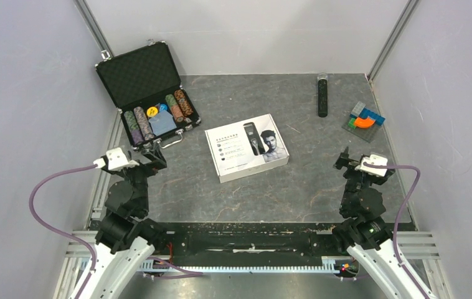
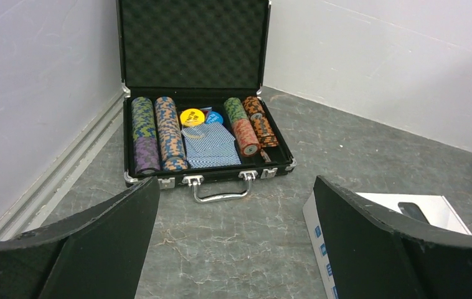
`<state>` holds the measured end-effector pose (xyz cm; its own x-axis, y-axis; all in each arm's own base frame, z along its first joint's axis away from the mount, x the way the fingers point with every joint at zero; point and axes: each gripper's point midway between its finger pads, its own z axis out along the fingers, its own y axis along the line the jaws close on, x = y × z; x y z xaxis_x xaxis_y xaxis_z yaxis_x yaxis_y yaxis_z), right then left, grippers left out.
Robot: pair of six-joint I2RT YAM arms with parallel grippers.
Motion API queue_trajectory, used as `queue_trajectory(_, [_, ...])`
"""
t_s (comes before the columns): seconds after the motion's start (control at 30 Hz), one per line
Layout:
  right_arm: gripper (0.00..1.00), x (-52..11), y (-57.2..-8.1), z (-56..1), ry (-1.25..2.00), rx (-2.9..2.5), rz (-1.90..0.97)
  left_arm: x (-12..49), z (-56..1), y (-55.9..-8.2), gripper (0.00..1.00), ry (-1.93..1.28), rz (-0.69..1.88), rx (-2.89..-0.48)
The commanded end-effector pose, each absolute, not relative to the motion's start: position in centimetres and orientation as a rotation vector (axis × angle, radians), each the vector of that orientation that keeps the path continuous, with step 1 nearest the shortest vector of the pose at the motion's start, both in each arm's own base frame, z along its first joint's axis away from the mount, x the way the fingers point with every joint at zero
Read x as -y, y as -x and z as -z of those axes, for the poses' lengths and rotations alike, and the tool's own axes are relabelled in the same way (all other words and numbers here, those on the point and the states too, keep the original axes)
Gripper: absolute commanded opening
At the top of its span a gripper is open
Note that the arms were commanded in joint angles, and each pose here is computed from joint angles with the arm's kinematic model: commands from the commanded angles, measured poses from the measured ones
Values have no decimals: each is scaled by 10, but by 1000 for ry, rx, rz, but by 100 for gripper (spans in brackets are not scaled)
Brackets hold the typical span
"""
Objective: Sort the hair-cutting tools
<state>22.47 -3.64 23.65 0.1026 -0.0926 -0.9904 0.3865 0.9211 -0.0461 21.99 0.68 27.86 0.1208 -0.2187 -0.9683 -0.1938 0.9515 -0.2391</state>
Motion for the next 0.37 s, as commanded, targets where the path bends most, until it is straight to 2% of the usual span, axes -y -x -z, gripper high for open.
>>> queue_trajectory(0.0, [98,42,-221,-248,-289,-1388,360,-11,-285,-226,100,339,-36,-1456])
queue_trajectory(0.33, [98,39,-224,-249,-266,-1397,356,-7,-279,-238,100,318,-43,-1499])
